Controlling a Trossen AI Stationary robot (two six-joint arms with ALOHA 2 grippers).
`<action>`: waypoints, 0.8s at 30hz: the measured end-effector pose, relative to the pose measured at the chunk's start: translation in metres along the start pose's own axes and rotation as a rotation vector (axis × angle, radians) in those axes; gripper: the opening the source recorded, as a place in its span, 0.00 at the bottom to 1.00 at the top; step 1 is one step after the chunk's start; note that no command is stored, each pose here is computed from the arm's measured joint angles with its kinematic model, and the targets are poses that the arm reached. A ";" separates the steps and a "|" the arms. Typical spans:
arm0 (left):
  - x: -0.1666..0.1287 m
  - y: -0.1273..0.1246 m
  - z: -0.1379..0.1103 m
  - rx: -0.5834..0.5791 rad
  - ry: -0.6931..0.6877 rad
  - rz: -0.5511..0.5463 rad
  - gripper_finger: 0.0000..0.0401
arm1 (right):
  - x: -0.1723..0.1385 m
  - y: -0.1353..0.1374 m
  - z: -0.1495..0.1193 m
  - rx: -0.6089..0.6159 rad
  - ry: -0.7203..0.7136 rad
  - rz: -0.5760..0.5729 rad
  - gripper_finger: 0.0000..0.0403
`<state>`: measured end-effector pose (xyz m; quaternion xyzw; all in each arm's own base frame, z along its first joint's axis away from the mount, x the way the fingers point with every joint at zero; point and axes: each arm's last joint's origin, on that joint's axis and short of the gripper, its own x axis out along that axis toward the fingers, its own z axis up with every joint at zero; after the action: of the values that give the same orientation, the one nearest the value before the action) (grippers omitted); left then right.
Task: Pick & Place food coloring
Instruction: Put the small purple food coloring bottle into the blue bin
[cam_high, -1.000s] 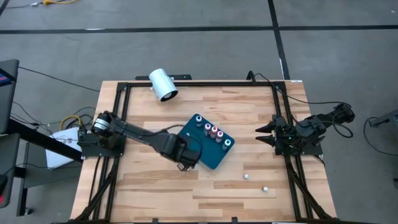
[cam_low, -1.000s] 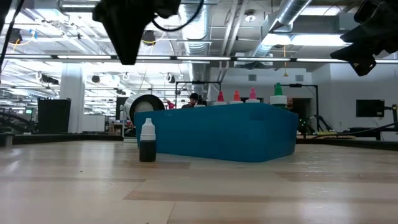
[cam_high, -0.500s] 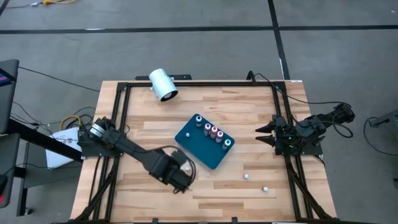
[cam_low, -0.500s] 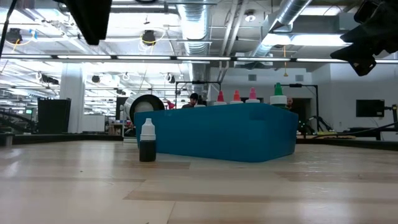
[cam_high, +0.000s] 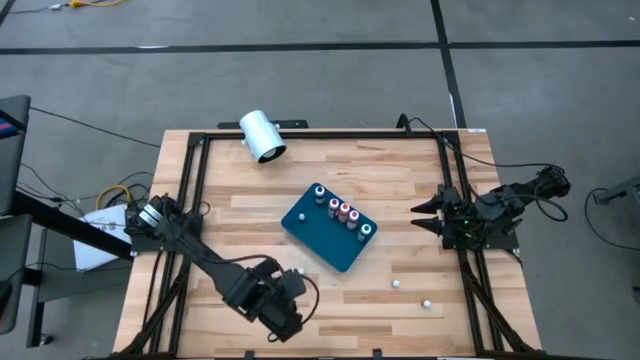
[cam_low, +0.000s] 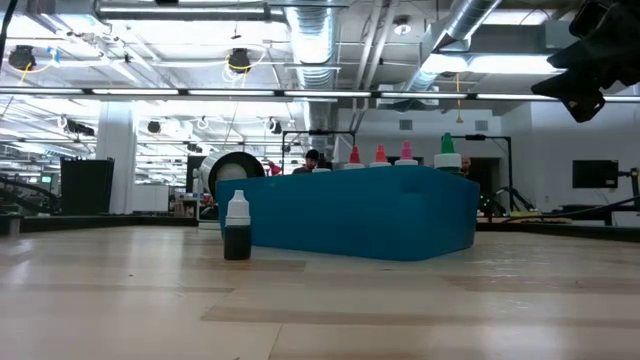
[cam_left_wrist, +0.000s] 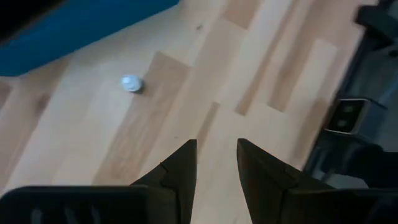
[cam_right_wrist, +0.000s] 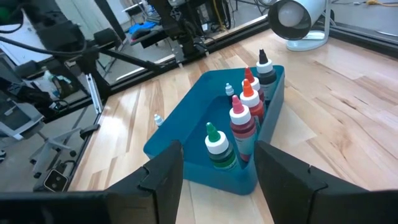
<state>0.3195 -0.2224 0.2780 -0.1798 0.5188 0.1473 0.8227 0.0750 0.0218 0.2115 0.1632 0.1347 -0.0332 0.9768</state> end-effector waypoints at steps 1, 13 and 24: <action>-0.001 -0.002 -0.001 0.008 -0.007 -0.014 0.26 | 0.000 0.000 0.000 0.000 0.001 0.000 0.45; 0.023 0.002 0.006 -0.066 -0.084 0.003 0.26 | 0.000 -0.001 -0.002 -0.012 0.024 -0.012 0.45; 0.054 0.037 0.032 -0.421 -0.009 0.042 0.26 | 0.000 -0.001 -0.003 -0.006 0.024 -0.012 0.45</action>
<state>0.3519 -0.1726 0.2362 -0.3362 0.4766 0.2702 0.7661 0.0742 0.0214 0.2088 0.1597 0.1478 -0.0368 0.9753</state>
